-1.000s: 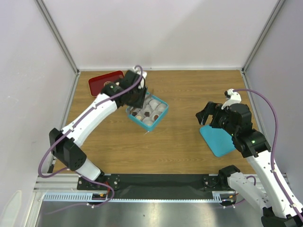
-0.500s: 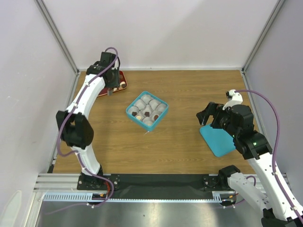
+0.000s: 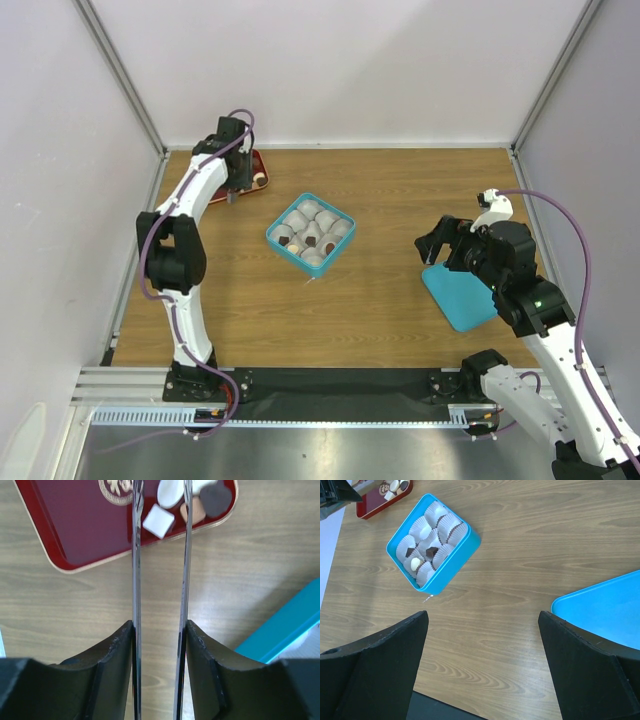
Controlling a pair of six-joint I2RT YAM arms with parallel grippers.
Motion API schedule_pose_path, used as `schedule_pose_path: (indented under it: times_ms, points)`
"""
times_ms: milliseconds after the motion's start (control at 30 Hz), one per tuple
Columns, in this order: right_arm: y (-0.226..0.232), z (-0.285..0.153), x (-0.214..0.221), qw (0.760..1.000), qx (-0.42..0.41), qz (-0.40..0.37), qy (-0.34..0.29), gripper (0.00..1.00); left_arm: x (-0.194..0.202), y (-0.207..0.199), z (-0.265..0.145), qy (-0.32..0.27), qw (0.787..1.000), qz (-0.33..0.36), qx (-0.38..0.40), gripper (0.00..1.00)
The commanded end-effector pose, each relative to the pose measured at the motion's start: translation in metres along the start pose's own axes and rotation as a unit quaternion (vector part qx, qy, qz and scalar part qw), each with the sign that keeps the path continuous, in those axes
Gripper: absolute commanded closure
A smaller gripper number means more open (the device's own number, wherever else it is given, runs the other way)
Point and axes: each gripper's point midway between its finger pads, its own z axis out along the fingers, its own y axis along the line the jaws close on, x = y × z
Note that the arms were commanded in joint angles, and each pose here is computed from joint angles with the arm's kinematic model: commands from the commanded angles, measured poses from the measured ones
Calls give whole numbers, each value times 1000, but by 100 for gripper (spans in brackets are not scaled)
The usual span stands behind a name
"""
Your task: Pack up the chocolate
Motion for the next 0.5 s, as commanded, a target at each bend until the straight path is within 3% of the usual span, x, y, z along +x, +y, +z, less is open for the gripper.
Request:
schedule_pose_path:
  times_ms: [0, 467]
  points:
    - [1, 0, -10, 1000, -2, -6, -20, 1, -32, 2, -6, -47, 999, 5, 6, 52]
    - [0, 2, -8, 1000, -1, -7, -18, 1, -10, -2, 16, -18, 1000, 13, 10, 53]
